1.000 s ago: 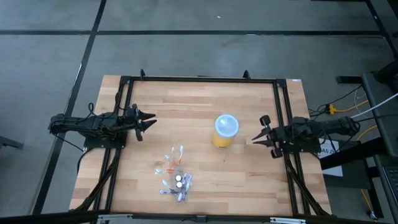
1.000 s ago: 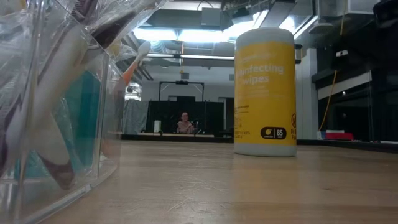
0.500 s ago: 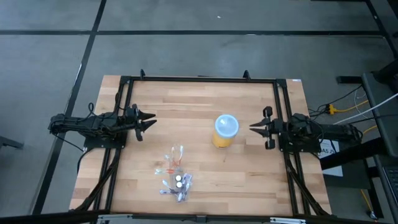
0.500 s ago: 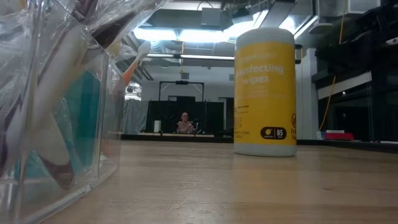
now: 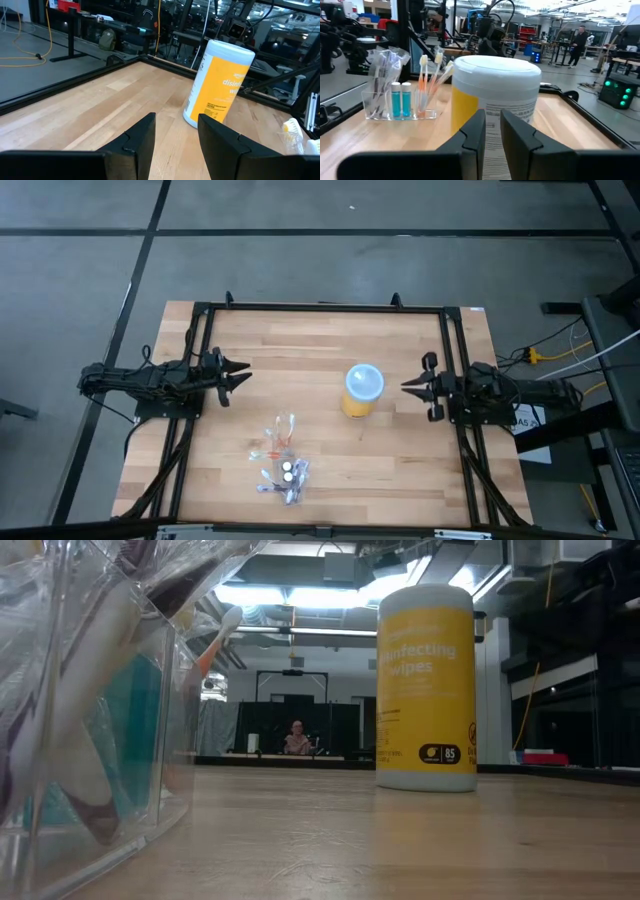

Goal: Pick & Place toothbrushing station
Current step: Return to Home Position

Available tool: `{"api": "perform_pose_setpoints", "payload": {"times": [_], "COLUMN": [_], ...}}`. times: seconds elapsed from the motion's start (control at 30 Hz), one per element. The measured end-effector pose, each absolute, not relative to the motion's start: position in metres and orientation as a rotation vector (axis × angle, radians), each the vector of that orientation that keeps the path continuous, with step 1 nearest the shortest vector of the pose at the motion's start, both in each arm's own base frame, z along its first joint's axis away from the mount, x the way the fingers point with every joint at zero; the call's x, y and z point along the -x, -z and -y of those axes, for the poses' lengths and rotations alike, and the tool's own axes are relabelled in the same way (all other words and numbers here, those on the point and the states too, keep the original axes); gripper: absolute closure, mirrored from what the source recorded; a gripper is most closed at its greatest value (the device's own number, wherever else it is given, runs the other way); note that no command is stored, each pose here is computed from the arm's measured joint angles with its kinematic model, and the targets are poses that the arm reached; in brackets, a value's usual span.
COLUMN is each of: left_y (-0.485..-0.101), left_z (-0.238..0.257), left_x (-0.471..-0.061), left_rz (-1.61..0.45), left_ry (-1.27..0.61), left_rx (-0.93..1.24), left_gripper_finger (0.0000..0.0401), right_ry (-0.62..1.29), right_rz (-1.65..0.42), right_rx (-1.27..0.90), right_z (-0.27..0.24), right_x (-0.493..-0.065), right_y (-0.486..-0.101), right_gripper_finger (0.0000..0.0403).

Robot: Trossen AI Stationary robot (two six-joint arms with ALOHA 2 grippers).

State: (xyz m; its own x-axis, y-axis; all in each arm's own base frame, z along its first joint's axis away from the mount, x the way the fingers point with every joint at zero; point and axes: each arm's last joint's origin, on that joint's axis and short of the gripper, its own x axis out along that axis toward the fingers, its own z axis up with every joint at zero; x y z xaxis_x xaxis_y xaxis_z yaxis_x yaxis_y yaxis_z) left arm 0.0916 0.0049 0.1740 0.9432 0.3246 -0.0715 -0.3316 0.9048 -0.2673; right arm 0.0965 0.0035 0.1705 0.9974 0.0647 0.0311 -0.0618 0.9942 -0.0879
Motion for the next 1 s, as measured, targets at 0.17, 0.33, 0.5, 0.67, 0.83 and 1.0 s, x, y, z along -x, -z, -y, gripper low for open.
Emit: {"api": "perform_pose_setpoints", "payload": {"times": [0.17,0.33,0.5,0.67,0.83,1.0], "left_y": [-0.1739,-0.1740,-0.1740,-0.1740,-0.1740,-0.1740], "left_z": [-0.0049,-0.0049,-0.0049,-0.0049,-0.0049,-0.0049], "left_x": [-0.0916,-0.0916,-0.0916,-0.0916,-0.0916,-0.0916], "left_rz": [-0.026,-0.025,-0.025,-0.025,-0.026,-0.026], "left_ry": [-0.339,-0.339,-0.339,-0.339,-0.338,-0.338], "left_rx": [0.280,0.281,0.281,0.281,0.281,0.281], "left_gripper_finger": [0.0258,0.0258,0.0258,0.0258,0.0258,0.0258], "right_ry": [-0.026,0.012,0.015,0.015,0.015,0.015], "right_rz": [0.032,0.031,0.031,0.031,0.031,0.031], "right_rx": [0.088,0.088,0.088,0.089,0.089,0.089], "right_z": [0.0002,0.0038,0.0042,0.0042,0.0042,0.0042], "right_x": [-0.0966,-0.0965,-0.0965,-0.0965,-0.0965,-0.0965], "right_y": [-0.1705,-0.1705,-0.1705,-0.1705,-0.1705,-0.1705], "right_gripper_finger": [0.0342,0.0342,0.0342,0.0342,0.0342,0.0342]}}
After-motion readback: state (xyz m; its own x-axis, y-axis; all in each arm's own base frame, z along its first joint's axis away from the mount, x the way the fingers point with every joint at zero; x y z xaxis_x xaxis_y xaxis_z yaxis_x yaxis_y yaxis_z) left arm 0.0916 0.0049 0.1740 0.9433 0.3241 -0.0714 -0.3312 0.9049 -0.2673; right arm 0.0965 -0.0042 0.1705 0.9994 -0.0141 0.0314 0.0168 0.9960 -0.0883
